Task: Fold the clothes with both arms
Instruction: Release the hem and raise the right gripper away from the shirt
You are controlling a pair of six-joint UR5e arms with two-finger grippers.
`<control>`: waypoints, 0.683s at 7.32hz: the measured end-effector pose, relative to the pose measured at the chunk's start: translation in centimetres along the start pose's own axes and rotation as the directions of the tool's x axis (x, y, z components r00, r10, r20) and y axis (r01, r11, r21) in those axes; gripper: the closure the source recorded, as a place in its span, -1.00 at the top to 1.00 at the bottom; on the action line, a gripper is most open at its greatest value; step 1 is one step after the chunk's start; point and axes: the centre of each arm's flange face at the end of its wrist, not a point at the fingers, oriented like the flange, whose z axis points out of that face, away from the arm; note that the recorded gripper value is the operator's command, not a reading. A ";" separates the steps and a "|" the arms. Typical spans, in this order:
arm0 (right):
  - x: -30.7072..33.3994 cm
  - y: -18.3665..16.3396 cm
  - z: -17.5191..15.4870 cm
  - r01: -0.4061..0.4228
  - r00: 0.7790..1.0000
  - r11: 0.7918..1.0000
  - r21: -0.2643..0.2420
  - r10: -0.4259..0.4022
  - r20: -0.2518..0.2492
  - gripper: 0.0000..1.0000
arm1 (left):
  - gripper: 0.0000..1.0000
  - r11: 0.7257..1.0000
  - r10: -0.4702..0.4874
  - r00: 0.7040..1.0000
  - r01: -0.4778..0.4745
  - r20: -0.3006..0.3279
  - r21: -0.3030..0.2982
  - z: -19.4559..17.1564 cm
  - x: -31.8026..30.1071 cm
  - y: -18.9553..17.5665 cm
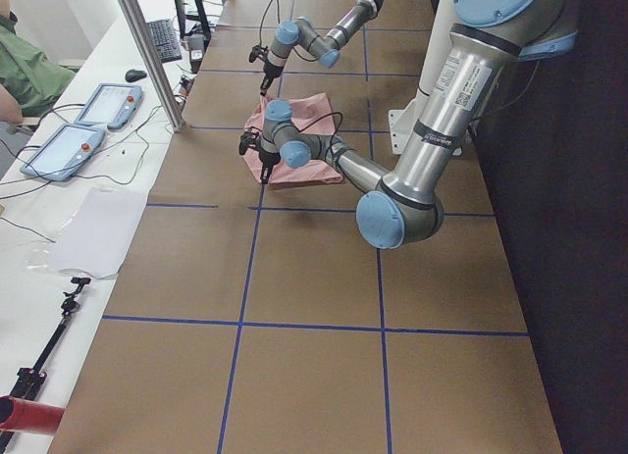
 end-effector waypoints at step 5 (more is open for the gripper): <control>6.9 -4.4 -2.6 0.203 0.978 0.975 -0.088 -0.197 0.069 1.00 | 0.81 0.995 0.098 0.982 -0.097 -0.164 0.013 -9.0 -0.8 7.4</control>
